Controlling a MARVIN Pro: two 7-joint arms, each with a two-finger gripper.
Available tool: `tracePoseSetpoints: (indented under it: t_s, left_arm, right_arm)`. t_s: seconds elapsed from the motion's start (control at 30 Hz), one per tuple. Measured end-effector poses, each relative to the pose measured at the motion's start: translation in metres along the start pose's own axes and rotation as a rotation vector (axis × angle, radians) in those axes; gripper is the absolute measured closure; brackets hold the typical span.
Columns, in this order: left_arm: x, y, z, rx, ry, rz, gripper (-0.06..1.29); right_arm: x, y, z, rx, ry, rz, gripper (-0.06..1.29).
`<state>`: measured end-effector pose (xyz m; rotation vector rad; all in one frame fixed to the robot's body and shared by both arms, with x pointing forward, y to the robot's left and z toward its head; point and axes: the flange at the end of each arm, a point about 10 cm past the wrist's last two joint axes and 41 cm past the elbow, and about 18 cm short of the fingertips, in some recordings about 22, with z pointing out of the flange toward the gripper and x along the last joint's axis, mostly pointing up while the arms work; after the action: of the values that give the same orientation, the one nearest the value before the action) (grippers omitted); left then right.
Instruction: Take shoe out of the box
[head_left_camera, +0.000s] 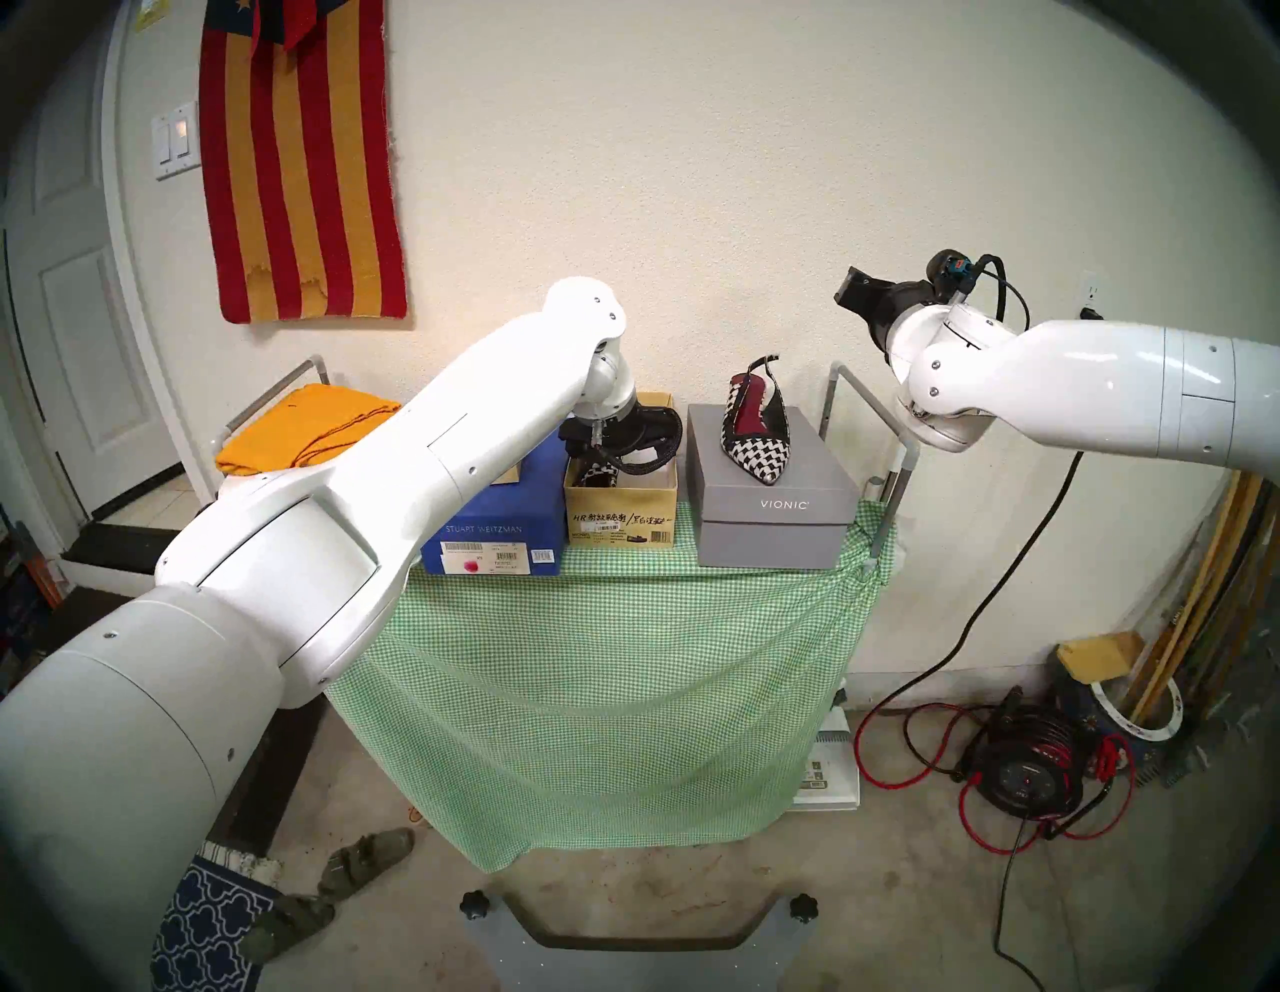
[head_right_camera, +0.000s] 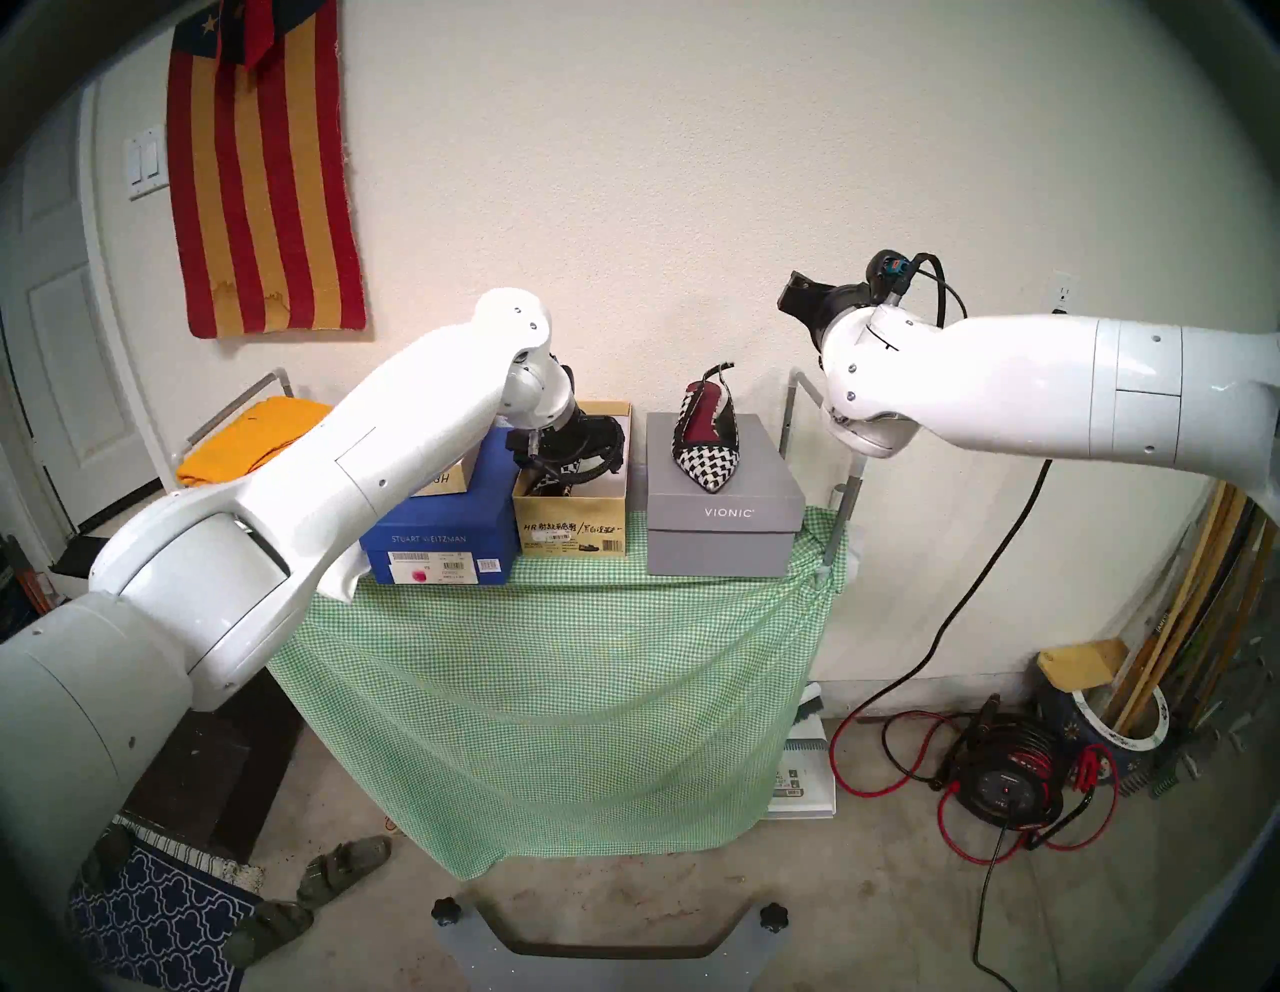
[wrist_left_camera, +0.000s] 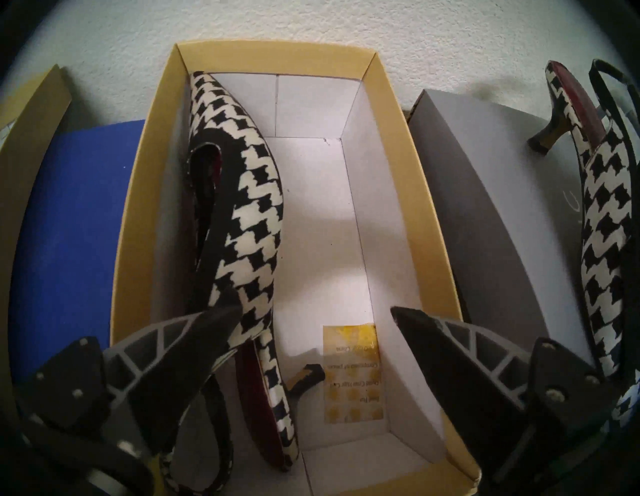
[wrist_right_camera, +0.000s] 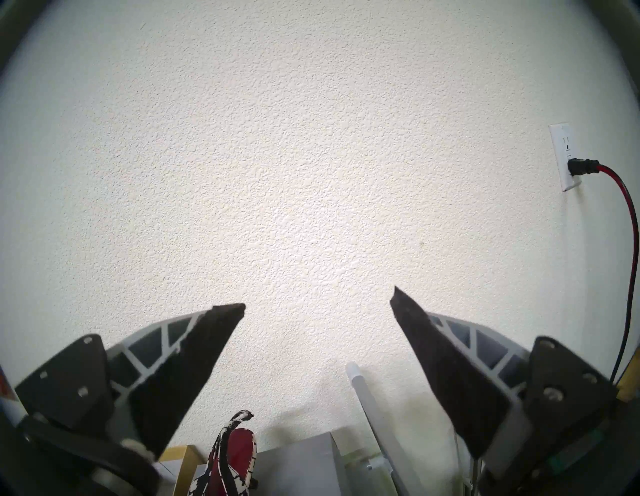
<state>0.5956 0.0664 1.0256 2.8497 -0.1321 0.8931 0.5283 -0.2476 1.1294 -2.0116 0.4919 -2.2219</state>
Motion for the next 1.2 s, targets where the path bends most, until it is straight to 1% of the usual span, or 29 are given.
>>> tracePoseSetpoints:
  t_s: [0.17, 0.33, 0.5, 0.7, 0.87, 1.0, 1.2]
  left_arm:
    - [0.001, 0.01, 0.004, 0.039, -0.013, 0.038, 0.0]
    - [0.006, 0.021, 0.001, 0.061, -0.013, 0.067, 0.0]
    - [0.016, 0.034, -0.011, 0.069, 0.001, 0.098, 0.0]
    - [0.025, 0.041, -0.02, 0.074, 0.007, 0.113, 0.0]
    - [0.026, 0.037, -0.019, 0.094, -0.009, 0.113, 0.0]
    - [0.025, 0.025, -0.014, 0.123, -0.029, 0.104, 0.0]
    - [0.028, 0.006, -0.014, 0.157, -0.045, 0.081, 0.0]
  right_arm:
    - [0.0, 0.0, 0.0, 0.0, -0.002, -0.001, 0.01]
    - [0.0, 0.0, 0.0, 0.0, -0.003, -0.002, 0.01]
    - [0.0, 0.0, 0.0, 0.0, -0.005, -0.002, 0.01]
    - [0.001, 0.0, 0.0, 0.0, -0.006, -0.003, 0.01]
    - [0.001, 0.0, 0.0, 0.0, -0.007, -0.003, 0.01]
    - [0.001, 0.0, 0.0, 0.0, -0.008, -0.003, 0.01]
    - [0.001, 0.0, 0.001, 0.0, -0.009, -0.004, 0.01]
